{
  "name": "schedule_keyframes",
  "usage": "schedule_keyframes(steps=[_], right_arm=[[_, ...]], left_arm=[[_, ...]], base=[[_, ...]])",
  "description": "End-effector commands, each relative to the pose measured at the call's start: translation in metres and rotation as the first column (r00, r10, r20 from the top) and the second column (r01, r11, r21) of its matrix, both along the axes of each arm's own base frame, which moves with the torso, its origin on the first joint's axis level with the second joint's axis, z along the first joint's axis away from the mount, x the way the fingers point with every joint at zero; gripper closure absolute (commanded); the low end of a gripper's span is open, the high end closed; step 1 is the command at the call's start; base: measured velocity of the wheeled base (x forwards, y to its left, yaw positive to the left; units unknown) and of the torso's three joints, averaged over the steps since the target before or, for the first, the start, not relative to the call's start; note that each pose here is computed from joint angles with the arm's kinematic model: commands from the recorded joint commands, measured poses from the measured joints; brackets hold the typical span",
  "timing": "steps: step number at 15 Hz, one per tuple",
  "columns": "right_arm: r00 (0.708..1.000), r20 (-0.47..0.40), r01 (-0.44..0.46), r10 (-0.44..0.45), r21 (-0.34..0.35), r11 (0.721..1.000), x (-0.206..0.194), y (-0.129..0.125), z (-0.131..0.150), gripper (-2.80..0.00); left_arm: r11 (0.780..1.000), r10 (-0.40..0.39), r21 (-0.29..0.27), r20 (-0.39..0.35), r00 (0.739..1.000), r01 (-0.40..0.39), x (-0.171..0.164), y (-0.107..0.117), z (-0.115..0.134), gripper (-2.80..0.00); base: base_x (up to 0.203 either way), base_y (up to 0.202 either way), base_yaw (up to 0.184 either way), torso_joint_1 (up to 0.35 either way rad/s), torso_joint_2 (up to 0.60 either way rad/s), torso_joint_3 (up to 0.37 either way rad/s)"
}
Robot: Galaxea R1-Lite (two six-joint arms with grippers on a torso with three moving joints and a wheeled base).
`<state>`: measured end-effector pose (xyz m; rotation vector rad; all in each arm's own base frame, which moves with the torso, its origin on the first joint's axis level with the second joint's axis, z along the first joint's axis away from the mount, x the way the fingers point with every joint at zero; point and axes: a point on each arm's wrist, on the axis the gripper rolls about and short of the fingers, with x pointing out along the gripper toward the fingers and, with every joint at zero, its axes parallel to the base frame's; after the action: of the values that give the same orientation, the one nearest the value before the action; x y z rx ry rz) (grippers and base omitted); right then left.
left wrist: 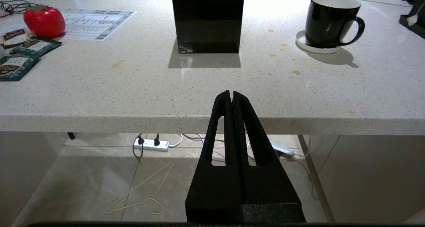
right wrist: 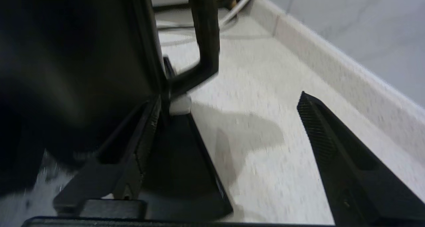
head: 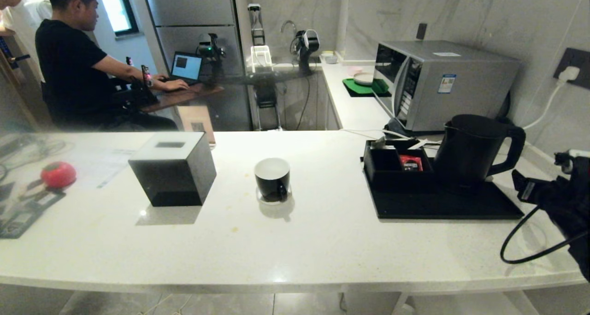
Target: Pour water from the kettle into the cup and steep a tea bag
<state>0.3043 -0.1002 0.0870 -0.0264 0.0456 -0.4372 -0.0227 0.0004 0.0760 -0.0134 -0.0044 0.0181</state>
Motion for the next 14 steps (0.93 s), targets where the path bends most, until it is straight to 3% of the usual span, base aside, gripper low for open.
schedule_keyframes(steps=[1,14], right_arm=[[0.999,0.052,0.001,0.000,-0.015,1.000,0.007,-0.003,0.003,-2.80],[0.991,0.135,0.019,-0.013,-0.039,0.999,0.035,-0.017,0.009,-2.80]], left_arm=[[1.000,0.000,0.000,-0.001,1.000,0.000,0.000,0.000,0.000,0.00],[1.000,0.000,0.000,0.000,1.000,0.000,0.000,0.000,0.000,0.00]], base=[[0.000,0.000,0.000,0.000,0.00,0.000],[0.000,0.000,0.000,0.000,0.00,0.000]])
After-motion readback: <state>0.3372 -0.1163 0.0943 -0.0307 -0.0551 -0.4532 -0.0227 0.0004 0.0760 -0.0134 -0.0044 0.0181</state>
